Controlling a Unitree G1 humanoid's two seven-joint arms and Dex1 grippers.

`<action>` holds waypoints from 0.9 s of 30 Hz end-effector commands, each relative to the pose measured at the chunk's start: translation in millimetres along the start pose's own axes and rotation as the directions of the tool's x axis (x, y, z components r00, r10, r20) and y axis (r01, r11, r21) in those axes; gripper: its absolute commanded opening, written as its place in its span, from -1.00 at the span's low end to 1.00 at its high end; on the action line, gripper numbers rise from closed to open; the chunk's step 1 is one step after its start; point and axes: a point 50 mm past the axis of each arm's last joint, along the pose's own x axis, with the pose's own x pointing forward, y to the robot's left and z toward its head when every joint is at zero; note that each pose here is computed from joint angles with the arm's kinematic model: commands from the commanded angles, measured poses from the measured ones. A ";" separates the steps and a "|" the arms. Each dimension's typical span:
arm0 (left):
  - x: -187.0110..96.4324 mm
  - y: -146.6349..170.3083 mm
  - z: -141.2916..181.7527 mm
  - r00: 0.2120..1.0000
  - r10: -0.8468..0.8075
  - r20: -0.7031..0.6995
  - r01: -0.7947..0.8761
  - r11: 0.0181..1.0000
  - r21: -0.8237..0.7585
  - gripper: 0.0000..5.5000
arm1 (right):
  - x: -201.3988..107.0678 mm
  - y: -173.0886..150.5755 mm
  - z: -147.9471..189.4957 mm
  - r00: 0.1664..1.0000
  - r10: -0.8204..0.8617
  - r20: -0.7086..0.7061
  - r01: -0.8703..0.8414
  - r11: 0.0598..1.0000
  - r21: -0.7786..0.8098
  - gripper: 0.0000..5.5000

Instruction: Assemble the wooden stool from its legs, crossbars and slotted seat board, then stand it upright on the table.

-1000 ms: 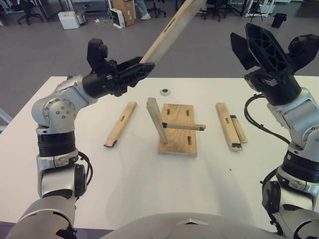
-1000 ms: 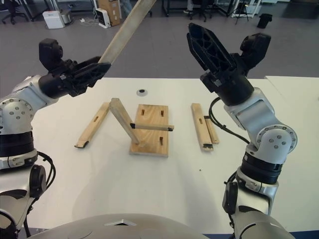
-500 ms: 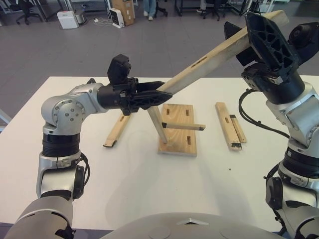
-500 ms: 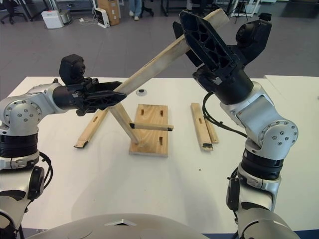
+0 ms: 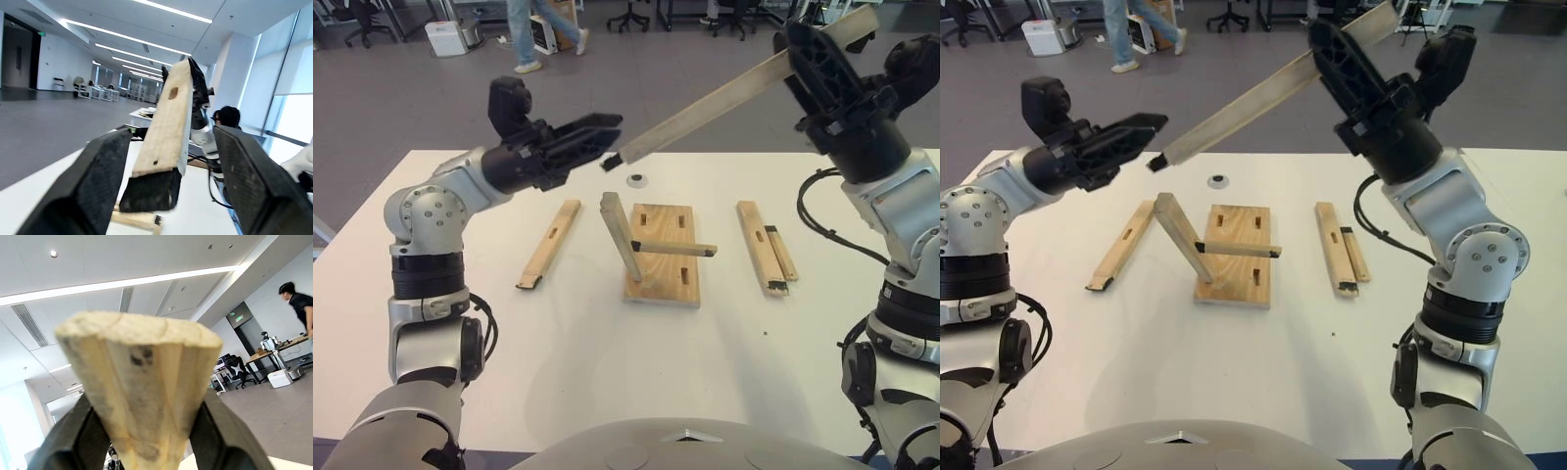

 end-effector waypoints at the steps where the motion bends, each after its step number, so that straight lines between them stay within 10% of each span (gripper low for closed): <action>1: -36.3 11.9 7.8 0.980 0.192 0.044 -0.195 0.976 0.094 0.10 | -31.3 -21.3 29.3 0.986 -0.166 -0.025 0.151 0.943 -0.297 -0.25; 8: -10.2 -4.2 -36.7 0.956 0.287 -0.061 -0.273 0.946 0.174 0.10 | -111.8 -45.4 -19.6 0.908 -0.295 -0.297 0.129 0.873 -0.471 -0.25; 27: -10.0 3.9 -83.9 0.834 0.477 -0.277 -0.412 0.873 0.262 0.10 | -132.7 -41.3 -72.7 0.897 -0.020 -0.442 -0.129 0.944 -0.303 -0.25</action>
